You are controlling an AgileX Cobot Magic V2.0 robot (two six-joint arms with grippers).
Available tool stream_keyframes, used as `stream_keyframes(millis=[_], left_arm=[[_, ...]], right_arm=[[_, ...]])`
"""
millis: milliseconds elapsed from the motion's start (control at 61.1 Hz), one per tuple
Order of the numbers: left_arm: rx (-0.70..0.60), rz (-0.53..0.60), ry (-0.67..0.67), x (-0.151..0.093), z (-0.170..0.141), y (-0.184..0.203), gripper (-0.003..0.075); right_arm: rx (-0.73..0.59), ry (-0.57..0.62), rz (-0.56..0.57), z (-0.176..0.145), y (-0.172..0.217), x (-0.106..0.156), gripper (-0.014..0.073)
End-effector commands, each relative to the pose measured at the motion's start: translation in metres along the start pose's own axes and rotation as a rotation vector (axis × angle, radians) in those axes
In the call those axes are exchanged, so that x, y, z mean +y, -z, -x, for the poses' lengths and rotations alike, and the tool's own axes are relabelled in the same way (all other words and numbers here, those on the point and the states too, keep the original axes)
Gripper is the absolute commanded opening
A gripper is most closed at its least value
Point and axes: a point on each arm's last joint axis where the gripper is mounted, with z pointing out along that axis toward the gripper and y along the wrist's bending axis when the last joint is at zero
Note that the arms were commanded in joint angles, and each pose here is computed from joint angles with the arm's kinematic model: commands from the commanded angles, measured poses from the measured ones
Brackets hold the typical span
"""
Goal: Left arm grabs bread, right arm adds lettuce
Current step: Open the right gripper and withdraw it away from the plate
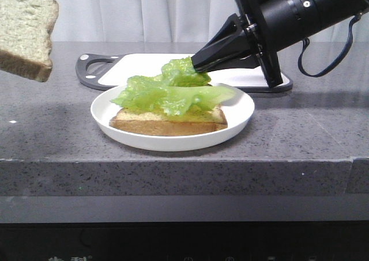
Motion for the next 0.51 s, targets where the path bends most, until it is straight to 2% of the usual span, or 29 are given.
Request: stream_keyframes(millis=[0,82,164,393,426,491], left_arm=[[-0.102,-0.024,0.012,-0.006,0.013,0.008,-0.0019],[-0.102,-0.024,0.012,-0.006,0.013,0.008,-0.0019],[-0.102,-0.024,0.012,-0.006,0.013,0.008,-0.0019],[-0.1,-0.024,0.012,-0.006,0.012,0.008,-0.0019],[-0.1,-0.024,0.012,-0.006,0.012,0.008,-0.0019],[-0.1,-0.024,0.012,-0.006,0.012,0.008,-0.0019]], right_arm=[[-0.051,0.051,0.048,0.007,0.012,0.023,0.0074],[-0.057,0.049,0.045,0.008,0.014,0.023,0.0213],[-0.076,0.047,0.039,0.01,0.021,0.021,0.0297],[-0.181,0.05,0.004,0.018,0.067,0.021,0.0294],[-0.188,0.064,-0.004,0.018,0.074,0.024,0.0283],[-0.19,0.098,-0.048,0.015,0.085,0.03,0.0206]])
